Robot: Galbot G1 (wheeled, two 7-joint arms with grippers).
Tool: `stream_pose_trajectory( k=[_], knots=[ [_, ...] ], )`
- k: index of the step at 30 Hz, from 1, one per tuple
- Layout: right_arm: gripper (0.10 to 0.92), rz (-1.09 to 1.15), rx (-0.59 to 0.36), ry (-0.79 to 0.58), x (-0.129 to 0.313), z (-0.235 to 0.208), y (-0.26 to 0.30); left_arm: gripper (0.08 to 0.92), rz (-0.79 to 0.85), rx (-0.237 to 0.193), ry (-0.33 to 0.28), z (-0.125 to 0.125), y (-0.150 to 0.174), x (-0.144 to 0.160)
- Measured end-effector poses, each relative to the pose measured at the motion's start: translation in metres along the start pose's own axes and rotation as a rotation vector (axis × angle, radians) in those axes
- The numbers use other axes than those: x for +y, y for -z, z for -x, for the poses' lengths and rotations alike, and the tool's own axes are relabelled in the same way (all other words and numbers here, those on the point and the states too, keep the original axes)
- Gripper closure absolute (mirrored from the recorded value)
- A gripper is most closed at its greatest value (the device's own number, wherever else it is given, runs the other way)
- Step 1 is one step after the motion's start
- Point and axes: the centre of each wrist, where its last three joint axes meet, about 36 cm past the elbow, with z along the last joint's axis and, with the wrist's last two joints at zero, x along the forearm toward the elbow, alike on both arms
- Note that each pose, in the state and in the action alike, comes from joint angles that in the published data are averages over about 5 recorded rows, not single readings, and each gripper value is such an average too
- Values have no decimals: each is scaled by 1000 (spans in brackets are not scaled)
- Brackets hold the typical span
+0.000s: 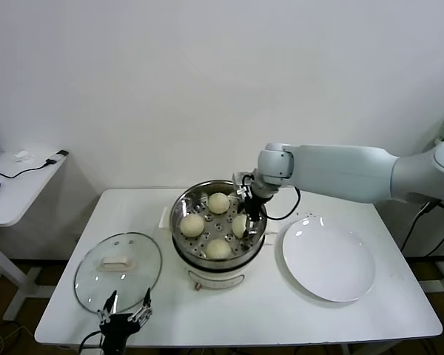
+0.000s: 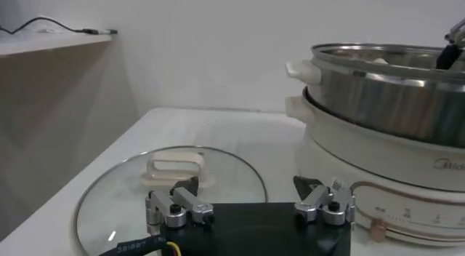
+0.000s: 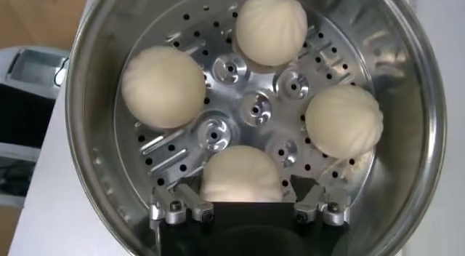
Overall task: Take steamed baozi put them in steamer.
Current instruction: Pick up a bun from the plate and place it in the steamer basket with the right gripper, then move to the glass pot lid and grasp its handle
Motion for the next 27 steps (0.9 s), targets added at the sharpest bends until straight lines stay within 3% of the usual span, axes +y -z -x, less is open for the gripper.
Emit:
stream_pose_trajectory(
  k=[8, 13, 21, 27],
  knots=[
    [200, -6, -128, -18, -13, -45, -5, 177, -1, 0, 0, -2, 3, 0],
    [200, 45, -258, -90, -16, -84, -21, 177, -11, -19, 2, -2, 8, 3],
    [200, 240, -524, -468, 6, -110, -89, 177, 9, -88, 18, 5, 17, 13],
    [200, 461, -649, -781, 50, -97, -164, 177, 59, -139, 23, 14, 19, 22]
  ],
)
